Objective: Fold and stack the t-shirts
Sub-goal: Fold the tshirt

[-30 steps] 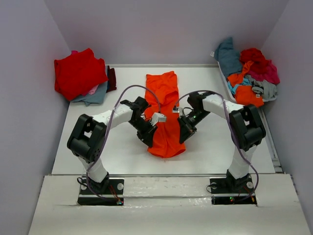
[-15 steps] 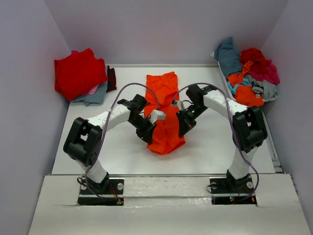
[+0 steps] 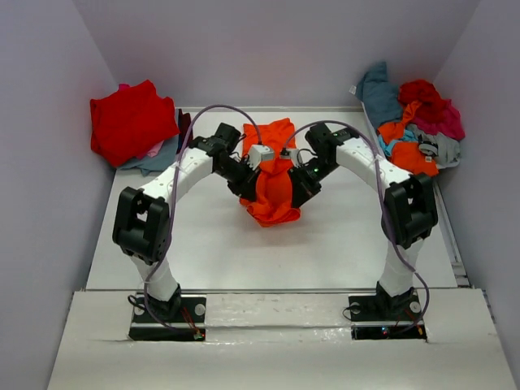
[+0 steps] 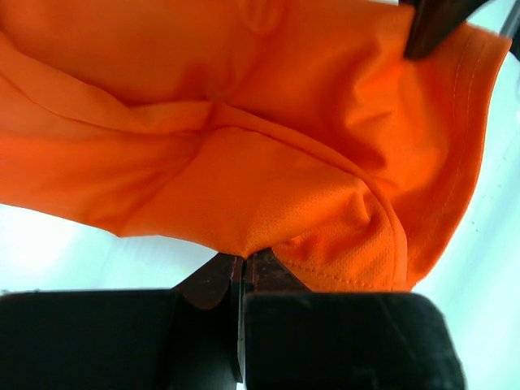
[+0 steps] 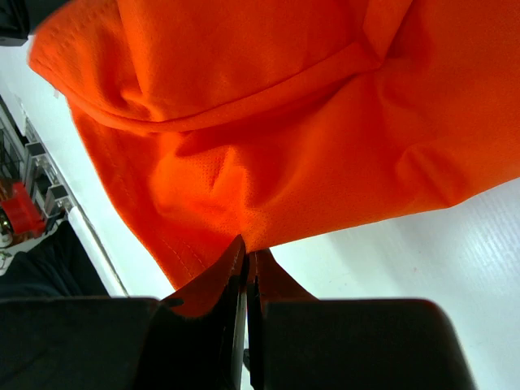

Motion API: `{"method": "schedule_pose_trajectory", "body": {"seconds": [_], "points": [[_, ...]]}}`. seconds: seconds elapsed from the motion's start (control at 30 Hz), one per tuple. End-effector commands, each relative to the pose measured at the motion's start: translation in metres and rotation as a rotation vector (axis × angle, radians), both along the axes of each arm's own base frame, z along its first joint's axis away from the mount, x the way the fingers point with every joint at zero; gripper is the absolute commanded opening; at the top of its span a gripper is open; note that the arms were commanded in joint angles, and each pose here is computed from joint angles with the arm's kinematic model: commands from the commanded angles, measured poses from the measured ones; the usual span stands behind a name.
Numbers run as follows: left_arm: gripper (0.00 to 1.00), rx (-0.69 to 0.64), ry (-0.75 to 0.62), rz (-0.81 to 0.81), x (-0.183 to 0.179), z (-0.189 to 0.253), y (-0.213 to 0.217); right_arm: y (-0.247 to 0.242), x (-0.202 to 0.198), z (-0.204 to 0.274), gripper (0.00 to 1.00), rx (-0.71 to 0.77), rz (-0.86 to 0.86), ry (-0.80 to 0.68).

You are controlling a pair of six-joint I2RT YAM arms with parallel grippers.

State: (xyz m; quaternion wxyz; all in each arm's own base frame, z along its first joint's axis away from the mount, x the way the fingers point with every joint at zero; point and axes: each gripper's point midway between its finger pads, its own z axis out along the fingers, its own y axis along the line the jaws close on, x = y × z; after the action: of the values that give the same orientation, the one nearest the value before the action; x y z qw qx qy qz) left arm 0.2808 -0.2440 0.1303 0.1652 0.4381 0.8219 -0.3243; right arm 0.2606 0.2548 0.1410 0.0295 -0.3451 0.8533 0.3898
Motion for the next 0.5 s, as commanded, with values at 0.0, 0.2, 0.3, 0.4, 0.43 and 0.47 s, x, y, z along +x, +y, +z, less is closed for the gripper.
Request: {"method": "schedule_pose_trajectory", "body": {"seconds": [0.0, 0.2, 0.3, 0.4, 0.43, 0.47], "points": [[0.06, 0.002, 0.006, 0.041, 0.021, 0.009, 0.001, 0.007, 0.017, 0.006, 0.07, 0.002, -0.008, -0.057], [0.06, 0.005, -0.01, 0.075, 0.044, 0.014, 0.0, -0.001, 0.046, -0.002, 0.07, -0.016, -0.072, -0.071], [0.06, 0.008, -0.011, 0.088, 0.049, 0.013, 0.002, 0.0, 0.059, 0.0, 0.07, -0.019, -0.097, -0.088], [0.06, 0.014, -0.018, 0.106, 0.056, 0.014, 0.005, -0.001, 0.074, -0.004, 0.07, -0.032, -0.115, -0.108], [0.06, 0.017, -0.021, 0.117, 0.06, 0.013, 0.008, -0.002, 0.078, -0.007, 0.07, -0.044, -0.122, -0.115], [0.06, 0.019, -0.018, 0.12, 0.06, 0.013, 0.008, -0.005, 0.083, -0.013, 0.07, -0.053, -0.135, -0.108]]}}
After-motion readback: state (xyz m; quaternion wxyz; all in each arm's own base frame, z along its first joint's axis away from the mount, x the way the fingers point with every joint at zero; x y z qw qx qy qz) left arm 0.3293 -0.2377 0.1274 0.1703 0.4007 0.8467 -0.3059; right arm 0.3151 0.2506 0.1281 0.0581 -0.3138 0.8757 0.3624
